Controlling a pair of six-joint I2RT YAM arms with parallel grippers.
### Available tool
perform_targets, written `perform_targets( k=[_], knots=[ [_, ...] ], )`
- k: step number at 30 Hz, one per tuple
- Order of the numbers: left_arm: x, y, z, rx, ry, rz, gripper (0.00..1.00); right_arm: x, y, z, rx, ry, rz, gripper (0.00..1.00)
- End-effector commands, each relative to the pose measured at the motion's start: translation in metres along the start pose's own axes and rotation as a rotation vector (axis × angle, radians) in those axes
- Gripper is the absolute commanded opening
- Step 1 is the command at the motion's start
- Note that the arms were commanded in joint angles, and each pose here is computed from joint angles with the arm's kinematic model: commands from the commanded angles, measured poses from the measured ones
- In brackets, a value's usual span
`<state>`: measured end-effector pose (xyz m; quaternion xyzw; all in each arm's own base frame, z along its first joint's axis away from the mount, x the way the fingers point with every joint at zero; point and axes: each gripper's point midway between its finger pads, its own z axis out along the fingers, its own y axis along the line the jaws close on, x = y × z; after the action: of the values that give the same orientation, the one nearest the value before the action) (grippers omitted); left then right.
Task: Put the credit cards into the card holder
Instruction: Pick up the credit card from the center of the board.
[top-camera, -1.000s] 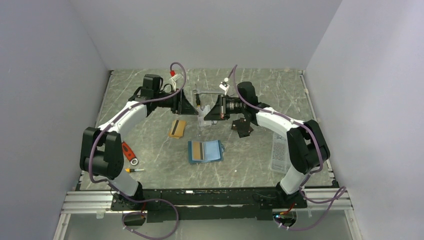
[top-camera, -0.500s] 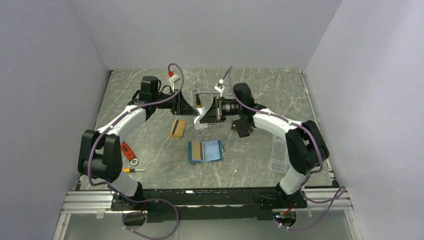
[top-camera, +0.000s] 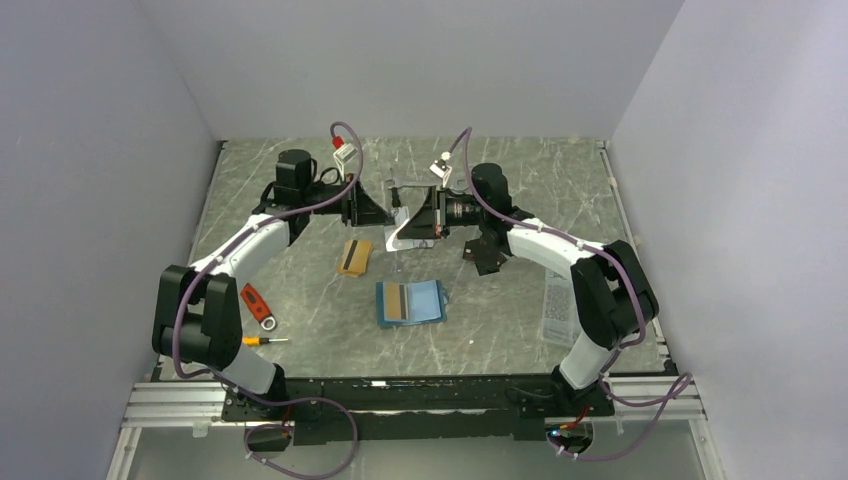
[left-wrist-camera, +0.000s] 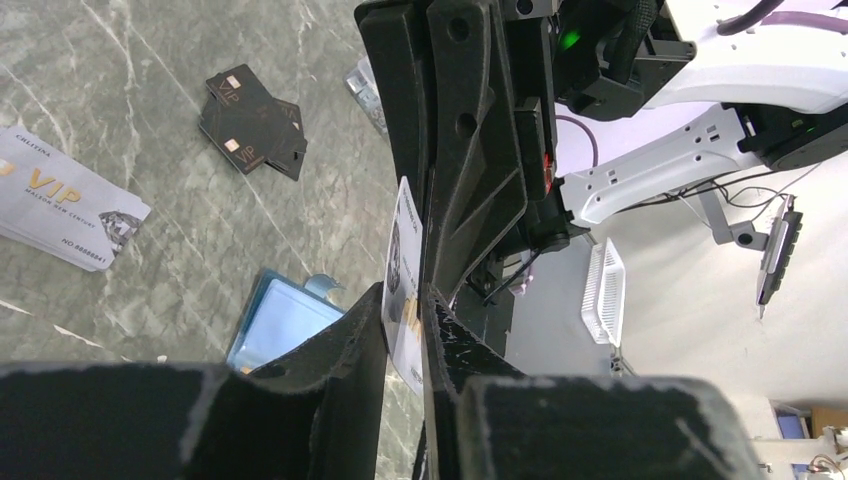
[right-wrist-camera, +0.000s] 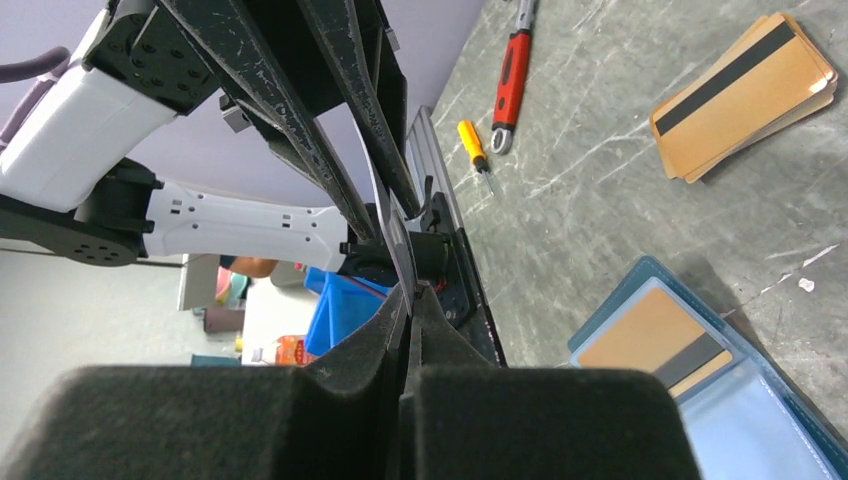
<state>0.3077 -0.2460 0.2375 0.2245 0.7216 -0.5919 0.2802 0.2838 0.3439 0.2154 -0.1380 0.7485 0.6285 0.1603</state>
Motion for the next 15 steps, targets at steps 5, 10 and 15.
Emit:
perform_targets(
  k=[5,10,15],
  knots=[
    [0.007,-0.034,-0.003,0.118,0.032,0.048,0.18,-0.021,0.012,-0.005,-0.024,-0.121,-0.04,0.0],
    [0.009,-0.035,-0.003,0.124,0.035,0.045,0.1,-0.029,0.024,-0.007,-0.077,-0.16,-0.037,0.0],
    [0.01,-0.033,-0.002,0.114,0.037,0.038,0.0,-0.027,0.039,-0.01,-0.142,-0.146,-0.061,0.13]
  ],
)
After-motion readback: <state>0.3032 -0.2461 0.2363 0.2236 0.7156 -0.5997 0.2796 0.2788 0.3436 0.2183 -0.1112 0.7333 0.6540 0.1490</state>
